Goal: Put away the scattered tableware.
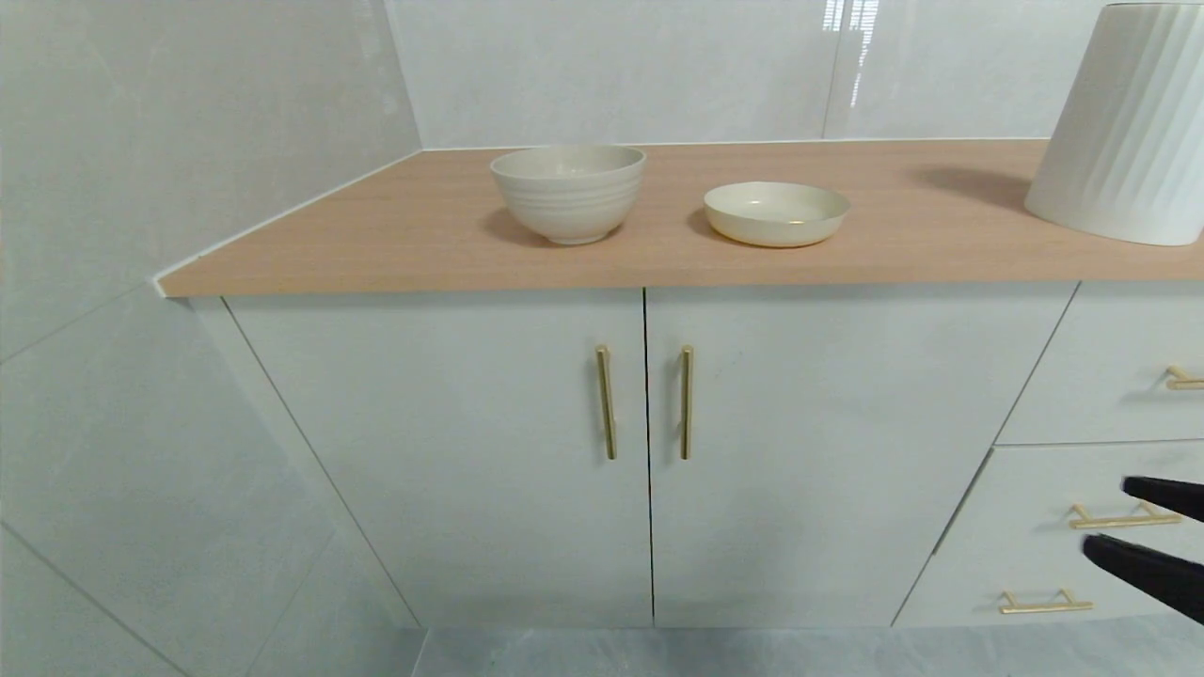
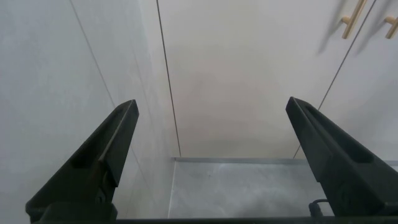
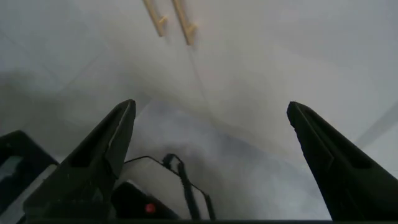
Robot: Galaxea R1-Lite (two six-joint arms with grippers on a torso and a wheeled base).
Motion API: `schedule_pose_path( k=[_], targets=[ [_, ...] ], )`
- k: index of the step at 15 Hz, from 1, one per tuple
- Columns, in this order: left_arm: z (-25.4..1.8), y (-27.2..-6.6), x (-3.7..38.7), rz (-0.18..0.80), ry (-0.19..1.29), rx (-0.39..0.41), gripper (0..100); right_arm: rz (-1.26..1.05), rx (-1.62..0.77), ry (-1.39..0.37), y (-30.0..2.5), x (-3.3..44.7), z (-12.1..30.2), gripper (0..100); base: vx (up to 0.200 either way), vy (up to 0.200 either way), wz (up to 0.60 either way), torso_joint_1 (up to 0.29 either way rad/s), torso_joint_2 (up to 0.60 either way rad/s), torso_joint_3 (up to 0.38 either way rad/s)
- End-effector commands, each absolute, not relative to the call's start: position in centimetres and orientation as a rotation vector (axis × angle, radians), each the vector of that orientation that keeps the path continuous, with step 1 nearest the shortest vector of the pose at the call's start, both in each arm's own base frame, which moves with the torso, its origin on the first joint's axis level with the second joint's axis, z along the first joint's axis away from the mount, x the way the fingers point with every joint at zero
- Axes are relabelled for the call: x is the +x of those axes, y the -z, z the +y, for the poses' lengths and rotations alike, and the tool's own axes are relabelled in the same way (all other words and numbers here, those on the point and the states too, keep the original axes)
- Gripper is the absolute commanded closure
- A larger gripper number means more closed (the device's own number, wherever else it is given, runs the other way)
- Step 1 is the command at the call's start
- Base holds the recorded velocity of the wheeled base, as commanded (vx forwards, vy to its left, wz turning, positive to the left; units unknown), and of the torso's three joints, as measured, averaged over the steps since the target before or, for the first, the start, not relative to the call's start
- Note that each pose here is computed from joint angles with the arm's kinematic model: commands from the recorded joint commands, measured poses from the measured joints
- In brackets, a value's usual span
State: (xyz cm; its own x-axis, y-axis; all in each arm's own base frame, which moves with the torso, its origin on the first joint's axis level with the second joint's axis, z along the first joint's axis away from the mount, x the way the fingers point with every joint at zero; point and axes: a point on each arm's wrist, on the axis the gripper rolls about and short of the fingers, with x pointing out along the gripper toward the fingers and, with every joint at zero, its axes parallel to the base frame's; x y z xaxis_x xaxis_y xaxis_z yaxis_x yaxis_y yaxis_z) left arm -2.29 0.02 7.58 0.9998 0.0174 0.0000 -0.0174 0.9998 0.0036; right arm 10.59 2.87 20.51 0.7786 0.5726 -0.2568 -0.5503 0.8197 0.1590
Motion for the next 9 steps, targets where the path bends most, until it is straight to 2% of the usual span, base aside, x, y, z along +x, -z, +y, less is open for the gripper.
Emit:
schedule_pose_path(
  k=[1,3,9],
  targets=[
    [0.0,-7.6,-2.3,0.0,-0.018,0.003,0,0.448,0.058,-0.792,-18.3,20.7,10.0,0,0.0,0.0,0.0,0.0,0.0,0.0],
    [0.0,-7.6,-2.3,0.0,-0.018,0.003,0,0.493,0.094,-0.803,-17.3,23.1,13.1,0,0.0,0.0,0.0,0.0,0.0,0.0],
    [0.0,-7.6,-2.3,0.0,-0.018,0.003,0,0.416,0.152,-0.875,-15.9,27.6,18.3,0,0.0,0.0,0.0,0.0,0.0,0.0]
  ],
)
